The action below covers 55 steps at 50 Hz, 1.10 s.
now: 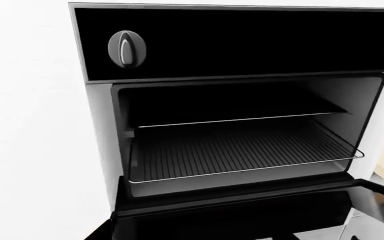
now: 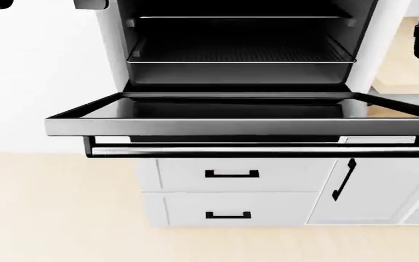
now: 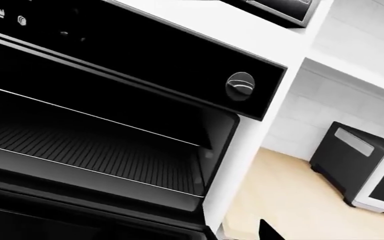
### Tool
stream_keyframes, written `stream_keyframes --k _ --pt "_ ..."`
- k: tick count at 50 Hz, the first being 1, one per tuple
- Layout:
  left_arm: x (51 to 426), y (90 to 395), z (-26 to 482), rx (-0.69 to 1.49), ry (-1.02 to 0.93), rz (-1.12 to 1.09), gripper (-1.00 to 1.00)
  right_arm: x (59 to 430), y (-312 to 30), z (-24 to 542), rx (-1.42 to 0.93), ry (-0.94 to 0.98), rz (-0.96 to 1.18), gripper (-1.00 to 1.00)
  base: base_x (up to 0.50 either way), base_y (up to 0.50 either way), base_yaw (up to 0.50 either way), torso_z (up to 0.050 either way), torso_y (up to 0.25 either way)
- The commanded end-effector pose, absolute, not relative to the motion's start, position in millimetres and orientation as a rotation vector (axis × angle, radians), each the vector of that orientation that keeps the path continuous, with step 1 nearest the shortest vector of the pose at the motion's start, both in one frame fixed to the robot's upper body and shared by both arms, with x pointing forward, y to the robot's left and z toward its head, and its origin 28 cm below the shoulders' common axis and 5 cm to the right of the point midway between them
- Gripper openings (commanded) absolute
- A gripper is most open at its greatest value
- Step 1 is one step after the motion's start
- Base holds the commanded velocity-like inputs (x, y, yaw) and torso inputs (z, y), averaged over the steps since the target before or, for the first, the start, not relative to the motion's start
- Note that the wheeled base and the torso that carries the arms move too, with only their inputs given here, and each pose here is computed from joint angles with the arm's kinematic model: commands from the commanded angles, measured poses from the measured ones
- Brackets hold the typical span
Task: Fully slide the bottom oven rack out.
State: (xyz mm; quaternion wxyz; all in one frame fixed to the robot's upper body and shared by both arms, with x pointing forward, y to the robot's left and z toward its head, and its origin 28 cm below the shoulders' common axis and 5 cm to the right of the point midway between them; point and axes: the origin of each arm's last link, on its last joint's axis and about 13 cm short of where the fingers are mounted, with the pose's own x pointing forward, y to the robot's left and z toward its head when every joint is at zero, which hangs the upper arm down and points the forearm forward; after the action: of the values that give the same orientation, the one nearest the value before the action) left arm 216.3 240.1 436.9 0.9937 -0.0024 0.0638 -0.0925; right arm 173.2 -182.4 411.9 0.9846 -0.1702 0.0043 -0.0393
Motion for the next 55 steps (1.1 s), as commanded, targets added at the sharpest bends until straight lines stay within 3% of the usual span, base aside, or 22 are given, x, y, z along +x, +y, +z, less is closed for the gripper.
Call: stream_keyframes --k 1,31,55 --pt "217.7 238.5 438.1 -0.009 0.143 -0.190 1.00 173.8 -181.5 408.1 -0.337 0.040 -0.061 1.00 0.28 -0.38 0.00 0.000 0.000" --pt "221.3 242.3 436.2 -0.023 0.298 -0.119 1.00 188.5 -159.8 414.9 -0.257 0.138 0.087 1.00 0.33 -0.21 0.00 0.000 0.000" --pt "225.0 241.0 422.2 -0.015 0.365 -0.169 1.00 195.7 -150.1 401.5 -0.233 0.216 0.154 1.00 0.32 -0.07 0.00 0.000 0.001"
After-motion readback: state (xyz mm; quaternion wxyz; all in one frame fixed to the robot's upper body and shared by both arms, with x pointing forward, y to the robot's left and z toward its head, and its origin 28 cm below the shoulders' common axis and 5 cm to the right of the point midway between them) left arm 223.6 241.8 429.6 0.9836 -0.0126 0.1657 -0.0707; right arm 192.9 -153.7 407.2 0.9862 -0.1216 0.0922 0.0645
